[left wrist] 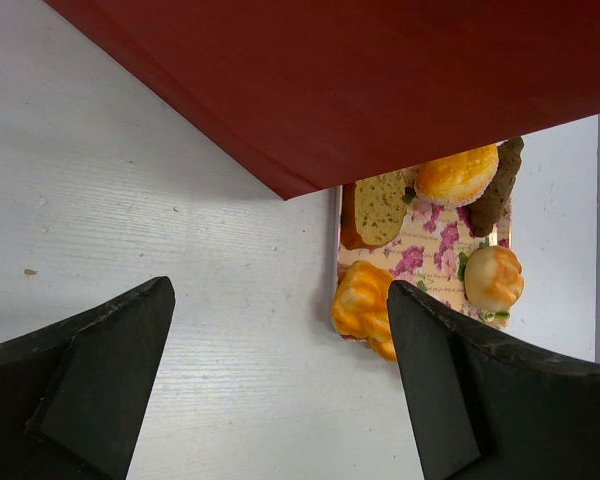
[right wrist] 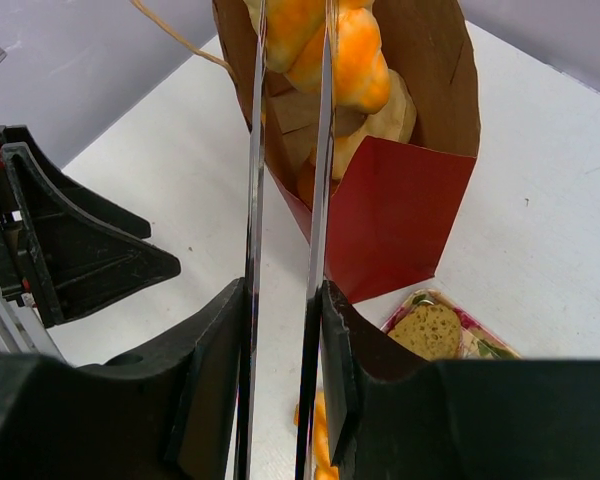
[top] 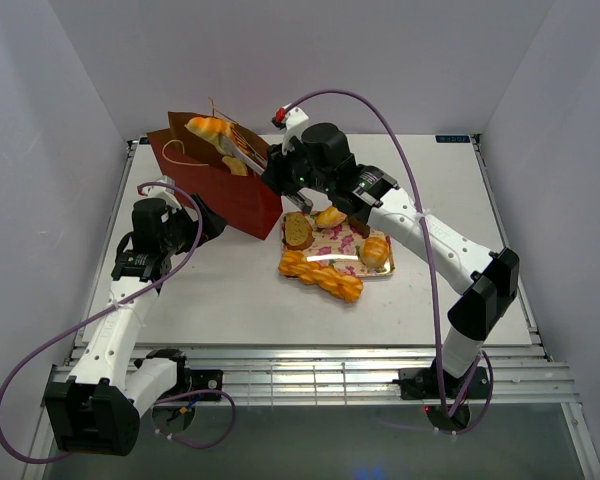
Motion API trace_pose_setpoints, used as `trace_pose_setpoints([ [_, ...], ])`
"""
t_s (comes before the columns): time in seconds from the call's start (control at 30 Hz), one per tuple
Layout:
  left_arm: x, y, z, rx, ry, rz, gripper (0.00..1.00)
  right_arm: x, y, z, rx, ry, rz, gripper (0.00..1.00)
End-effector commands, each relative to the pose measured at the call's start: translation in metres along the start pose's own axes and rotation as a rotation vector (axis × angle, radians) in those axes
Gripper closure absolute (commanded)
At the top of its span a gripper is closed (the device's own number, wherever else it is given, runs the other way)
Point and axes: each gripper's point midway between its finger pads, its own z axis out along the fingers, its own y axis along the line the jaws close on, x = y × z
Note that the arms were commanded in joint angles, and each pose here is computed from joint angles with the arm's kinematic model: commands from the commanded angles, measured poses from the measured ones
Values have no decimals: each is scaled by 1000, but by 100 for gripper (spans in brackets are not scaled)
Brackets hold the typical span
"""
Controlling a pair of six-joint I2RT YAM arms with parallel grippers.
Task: Place the fake bread into the paper bag
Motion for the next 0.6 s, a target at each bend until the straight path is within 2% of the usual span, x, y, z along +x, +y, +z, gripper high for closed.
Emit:
trace_pose_setpoints([
  [0.0, -3, -5, -2, 24, -18, 5, 2, -36, 1, -8, 15, -123, -7, 69],
  [0.1, -3, -5, -2, 23, -15, 5, 2, -32, -2, -8, 30, -115, -6, 58],
  [0.4, -2, -5, -2, 24, -15, 3, 2, -28, -5, -5, 44, -106, -6, 49],
  [0.57, -3, -6, -2, 27, -16, 4, 2, -29, -4, -5, 41, -109, -5, 47],
])
